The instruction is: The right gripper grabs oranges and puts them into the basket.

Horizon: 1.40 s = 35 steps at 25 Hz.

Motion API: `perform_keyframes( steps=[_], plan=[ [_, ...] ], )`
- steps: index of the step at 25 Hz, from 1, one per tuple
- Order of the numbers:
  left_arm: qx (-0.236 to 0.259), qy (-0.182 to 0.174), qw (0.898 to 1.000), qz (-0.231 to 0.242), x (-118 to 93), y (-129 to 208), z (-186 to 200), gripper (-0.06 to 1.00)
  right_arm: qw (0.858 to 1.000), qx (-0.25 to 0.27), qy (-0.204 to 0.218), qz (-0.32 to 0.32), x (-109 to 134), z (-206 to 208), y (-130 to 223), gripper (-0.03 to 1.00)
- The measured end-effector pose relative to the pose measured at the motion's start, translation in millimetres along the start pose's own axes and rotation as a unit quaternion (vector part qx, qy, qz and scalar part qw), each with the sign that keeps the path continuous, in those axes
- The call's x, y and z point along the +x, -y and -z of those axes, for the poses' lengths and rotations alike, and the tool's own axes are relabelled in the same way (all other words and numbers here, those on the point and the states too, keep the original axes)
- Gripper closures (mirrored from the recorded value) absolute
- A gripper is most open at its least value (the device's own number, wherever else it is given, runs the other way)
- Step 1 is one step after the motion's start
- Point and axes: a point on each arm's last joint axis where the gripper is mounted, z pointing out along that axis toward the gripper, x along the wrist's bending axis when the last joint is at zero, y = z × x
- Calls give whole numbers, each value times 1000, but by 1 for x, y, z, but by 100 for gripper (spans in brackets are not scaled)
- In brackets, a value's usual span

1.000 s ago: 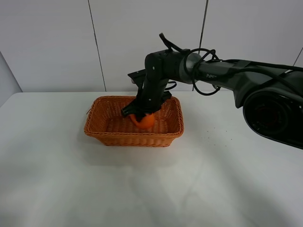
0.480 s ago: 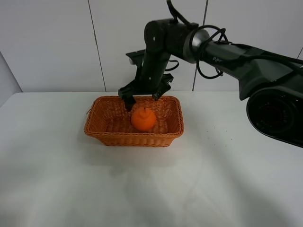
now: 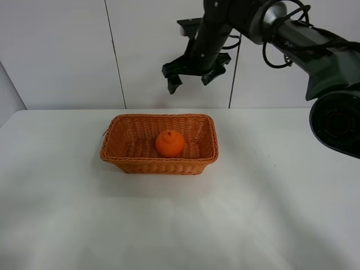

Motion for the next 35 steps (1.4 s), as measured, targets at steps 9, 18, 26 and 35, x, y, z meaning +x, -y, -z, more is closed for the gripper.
perform_keyframes(
  steps=[9,18,26,35],
  plan=[
    [0,0,1000,0,0,0,0,6,989,-6,79,-128,-153,14,12,28],
    [0,0,1000,0,0,0,0,6,980,7,90,-179,-201,20,31,28],
    [0,0,1000,0,0,0,0,6,981,39,80,-175,-182,58,58,28],
    [0,0,1000,0,0,0,0,6,980,53,77,-176,-128,162,151,28]
  ],
)
